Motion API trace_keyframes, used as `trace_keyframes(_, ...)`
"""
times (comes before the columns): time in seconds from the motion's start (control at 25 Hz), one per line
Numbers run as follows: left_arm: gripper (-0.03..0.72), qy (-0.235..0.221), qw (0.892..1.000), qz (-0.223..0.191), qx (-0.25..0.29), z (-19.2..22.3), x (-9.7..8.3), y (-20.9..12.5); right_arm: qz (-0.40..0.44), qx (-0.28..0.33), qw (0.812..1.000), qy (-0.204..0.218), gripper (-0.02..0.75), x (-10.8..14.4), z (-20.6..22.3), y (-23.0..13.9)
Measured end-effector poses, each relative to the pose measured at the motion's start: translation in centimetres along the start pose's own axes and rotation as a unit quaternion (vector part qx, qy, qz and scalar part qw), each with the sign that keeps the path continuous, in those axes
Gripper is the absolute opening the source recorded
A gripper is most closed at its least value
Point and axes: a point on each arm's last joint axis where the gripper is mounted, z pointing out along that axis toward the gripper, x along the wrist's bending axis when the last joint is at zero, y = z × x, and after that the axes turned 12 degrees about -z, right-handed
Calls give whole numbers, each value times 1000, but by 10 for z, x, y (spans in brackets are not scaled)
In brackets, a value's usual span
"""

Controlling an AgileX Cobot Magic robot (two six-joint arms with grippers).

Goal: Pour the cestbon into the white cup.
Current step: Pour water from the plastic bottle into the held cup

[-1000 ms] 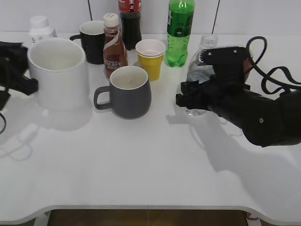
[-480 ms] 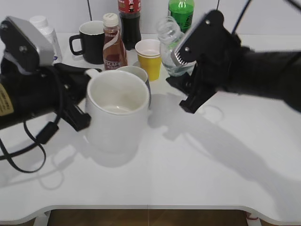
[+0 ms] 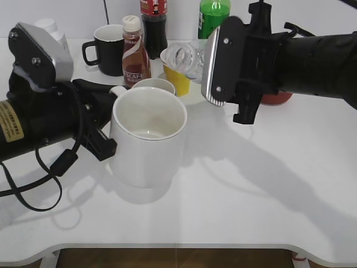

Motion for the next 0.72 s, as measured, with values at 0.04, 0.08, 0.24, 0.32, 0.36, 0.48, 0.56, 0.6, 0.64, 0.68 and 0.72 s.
trace_keyframes(0.04, 28, 0, 1000, 0, 0, 0, 0, 0, -15, 0, 1000, 0, 454, 0, 0, 0)
trace_keyframes(0.08, 28, 0, 1000, 0, 0, 0, 0, 0, -30, 0, 1000, 0, 454, 0, 0, 0)
trace_keyframes(0.24, 28, -6, 1000, 0, 4, 1, -4, -1, -64, -1, 998, -1, 454, 0, 0, 0)
trace_keyframes(0.32, 28, -10, 1000, -1, 10, 1, -8, -2, -72, -1, 997, -1, 454, 0, 0, 0)
trace_keyframes(0.36, 28, -10, 1000, -4, 14, 2, -9, -3, -77, -1, 997, -1, 454, 0, 0, 0)
trace_keyframes(0.48, 28, -9, 1000, -8, 22, 2, -12, -4, -100, -1, 995, -2, 454, 0, 0, 0)
trace_keyframes(0.56, 28, 1, 1000, -23, 22, 2, -10, -4, -115, -1, 993, -2, 454, 0, 0, 0)
trace_keyframes(0.6, 28, 8, 999, -33, 22, 2, -9, -4, -118, -1, 993, -2, 454, 0, 0, 0)
trace_keyframes(0.64, 28, 15, 999, -40, 27, 3, -8, -5, -120, -1, 993, -2, 454, 0, 0, 0)
trace_keyframes(0.68, 28, 20, 998, -45, 35, 4, -6, -6, -122, -1, 993, -2, 454, 0, 0, 0)
trace_keyframes(0.72, 28, 22, 998, -45, 48, 8, -6, -7, -123, -1, 992, -2, 454, 0, 0, 0)
